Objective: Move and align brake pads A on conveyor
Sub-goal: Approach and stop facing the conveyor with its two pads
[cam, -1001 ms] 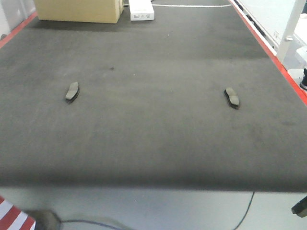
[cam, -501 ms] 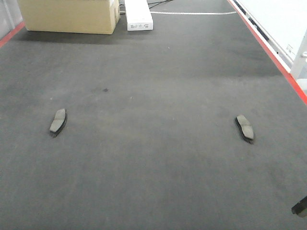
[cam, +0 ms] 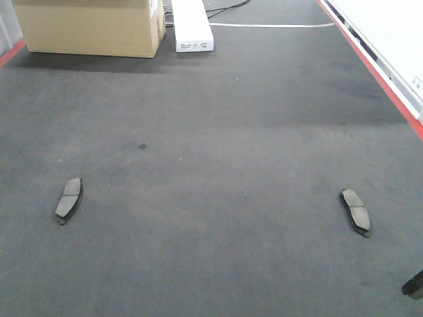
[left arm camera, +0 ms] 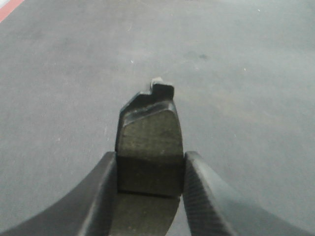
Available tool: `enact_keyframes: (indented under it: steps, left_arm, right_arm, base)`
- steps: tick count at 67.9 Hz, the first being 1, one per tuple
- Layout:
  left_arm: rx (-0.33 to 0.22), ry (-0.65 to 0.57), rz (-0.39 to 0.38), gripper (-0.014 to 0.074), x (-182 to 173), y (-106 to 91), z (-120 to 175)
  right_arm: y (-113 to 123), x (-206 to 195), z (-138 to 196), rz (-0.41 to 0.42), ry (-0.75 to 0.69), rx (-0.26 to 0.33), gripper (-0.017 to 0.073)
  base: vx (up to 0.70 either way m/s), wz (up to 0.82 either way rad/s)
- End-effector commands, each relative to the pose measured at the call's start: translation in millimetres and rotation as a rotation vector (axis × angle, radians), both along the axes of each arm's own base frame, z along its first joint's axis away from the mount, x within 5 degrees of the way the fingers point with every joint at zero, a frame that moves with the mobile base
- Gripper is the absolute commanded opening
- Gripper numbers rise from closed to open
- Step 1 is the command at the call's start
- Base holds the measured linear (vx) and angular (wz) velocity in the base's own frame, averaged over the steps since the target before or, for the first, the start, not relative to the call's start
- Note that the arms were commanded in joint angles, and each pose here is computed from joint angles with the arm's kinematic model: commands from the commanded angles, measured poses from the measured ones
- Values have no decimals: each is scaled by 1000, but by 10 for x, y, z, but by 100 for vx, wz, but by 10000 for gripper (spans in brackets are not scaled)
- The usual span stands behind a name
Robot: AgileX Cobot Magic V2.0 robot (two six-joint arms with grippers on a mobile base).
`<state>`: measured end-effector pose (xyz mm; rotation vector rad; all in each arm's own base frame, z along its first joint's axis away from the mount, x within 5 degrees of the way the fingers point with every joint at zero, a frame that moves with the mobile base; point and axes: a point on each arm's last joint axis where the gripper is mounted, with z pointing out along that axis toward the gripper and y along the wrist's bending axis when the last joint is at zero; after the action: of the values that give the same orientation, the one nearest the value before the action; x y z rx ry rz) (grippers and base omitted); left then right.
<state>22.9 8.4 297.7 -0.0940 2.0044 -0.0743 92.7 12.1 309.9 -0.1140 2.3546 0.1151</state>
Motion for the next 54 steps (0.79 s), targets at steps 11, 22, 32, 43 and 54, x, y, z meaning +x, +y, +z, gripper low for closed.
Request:
enact_keyframes:
  steps: [11, 22, 32, 43, 54]
  left_arm:
    - [-2, -98, -9, -6, 34, -9, 135]
    - [-2, -98, -9, -6, 34, -9, 135]
    - [-2, -98, -9, -6, 34, -9, 135]
    - [-2, -98, -9, -6, 34, -9, 135]
    - [-2, -98, -9, -6, 34, -9, 135]
  right_arm:
    - [-1, 46, 131, -3, -94, 2, -4]
    - [-1, 46, 131, -3, -94, 2, -4]
    - [-1, 46, 131, -3, -94, 2, -4]
    - [-1, 38, 122, -1, -82, 1, -4]
    - [-1, 32, 115, 0, -71, 1, -4]
  base:
    - [9, 3]
    - [5, 1]
    - [1, 0]
    - [0, 0]
    - [0, 0]
